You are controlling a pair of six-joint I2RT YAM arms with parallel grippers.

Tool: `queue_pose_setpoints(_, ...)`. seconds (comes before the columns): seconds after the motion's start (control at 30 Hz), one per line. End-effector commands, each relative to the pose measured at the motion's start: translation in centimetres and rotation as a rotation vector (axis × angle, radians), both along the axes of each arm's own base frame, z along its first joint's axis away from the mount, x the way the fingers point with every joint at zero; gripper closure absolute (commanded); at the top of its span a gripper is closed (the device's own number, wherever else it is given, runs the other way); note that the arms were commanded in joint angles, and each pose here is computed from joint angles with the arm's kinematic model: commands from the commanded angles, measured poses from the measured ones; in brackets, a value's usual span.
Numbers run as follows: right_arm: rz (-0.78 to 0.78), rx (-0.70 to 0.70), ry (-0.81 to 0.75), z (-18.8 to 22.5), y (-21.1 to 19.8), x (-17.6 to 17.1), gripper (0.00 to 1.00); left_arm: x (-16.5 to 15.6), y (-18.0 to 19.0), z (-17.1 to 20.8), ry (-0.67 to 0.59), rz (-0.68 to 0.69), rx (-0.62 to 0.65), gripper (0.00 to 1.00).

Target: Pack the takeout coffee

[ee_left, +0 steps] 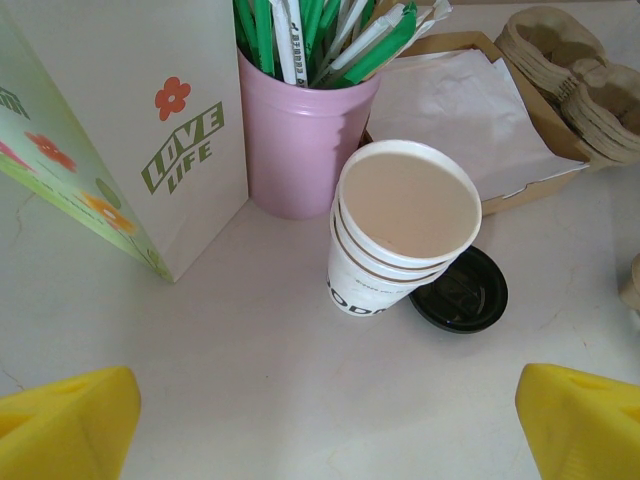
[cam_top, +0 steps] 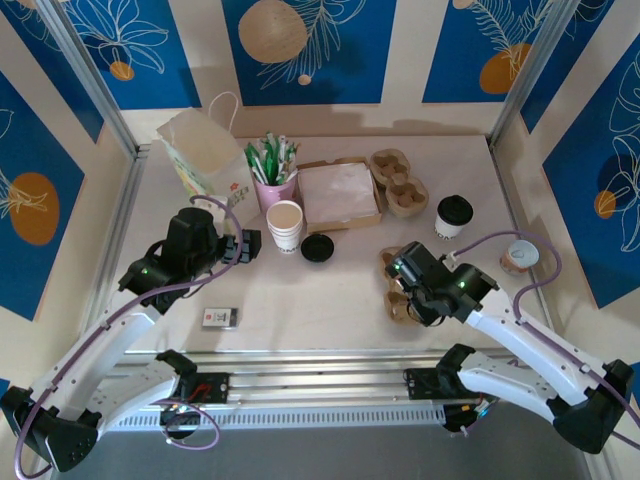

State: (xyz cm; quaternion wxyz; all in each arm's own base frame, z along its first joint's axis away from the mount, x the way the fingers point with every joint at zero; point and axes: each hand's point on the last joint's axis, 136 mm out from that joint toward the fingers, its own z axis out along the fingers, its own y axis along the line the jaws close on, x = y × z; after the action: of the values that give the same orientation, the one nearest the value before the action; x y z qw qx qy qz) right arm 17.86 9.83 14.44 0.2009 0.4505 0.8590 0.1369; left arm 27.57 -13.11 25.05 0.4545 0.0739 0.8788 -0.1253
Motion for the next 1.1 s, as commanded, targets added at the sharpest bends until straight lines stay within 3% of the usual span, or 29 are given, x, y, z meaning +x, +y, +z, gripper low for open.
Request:
queue_pose_setpoints(0.0,-0.122,0.072,0.057,-0.7,0.0,-0.9,0.01,0.2,0.3,0.4,-0.019,0.004,0.007,0.04)
queue_pose_setpoints(0.03,-0.145,0.082,0.065,-0.9,-0.1,-1.0,0.0,0.2,0.4,0.4,-0.02,0.006,0.007,0.04)
queue_pose_setpoints(0.1,-0.169,0.114,0.075,-1.5,0.1,-0.8,0.11,0.2,0.4,0.3,-0.019,0.005,0.008,0.04)
queue_pose_setpoints(0.17,-0.197,0.141,0.1,-2.2,0.3,-0.8,0.36,0.2,0.4,0.3,-0.02,0.007,0.008,0.04)
queue_pose_setpoints(0.2,-0.201,0.143,0.113,-2.5,0.3,-0.6,0.4,0.2,0.4,0.3,-0.019,0.007,0.008,0.04)
queue_pose_setpoints(0.3,-0.179,0.147,0.16,-2.9,0.8,0.1,0.37,0.2,0.5,0.4,-0.022,0.012,0.01,0.04)
queue_pose_setpoints(0.43,-0.153,0.156,0.173,-3.1,1.2,1.3,0.41,0.2,1.0,1.0,-0.037,0.034,0.017,0.02)
queue_pose_setpoints(0.63,-0.135,0.159,0.134,-2.5,0.9,2.5,0.39,1.2,5.2,4.5,-0.035,0.242,0.001,0.01)
queue_pose_setpoints(0.93,-0.007,0.131,0.106,-2.3,1.4,3.3,0.28,6.5,10.8,9.6,0.088,0.517,-0.199,0.05)
queue_pose_setpoints(1.07,0.061,0.105,0.08,-1.6,1.4,3.5,0.24,9.9,12.1,9.5,0.141,0.562,-0.197,0.08)
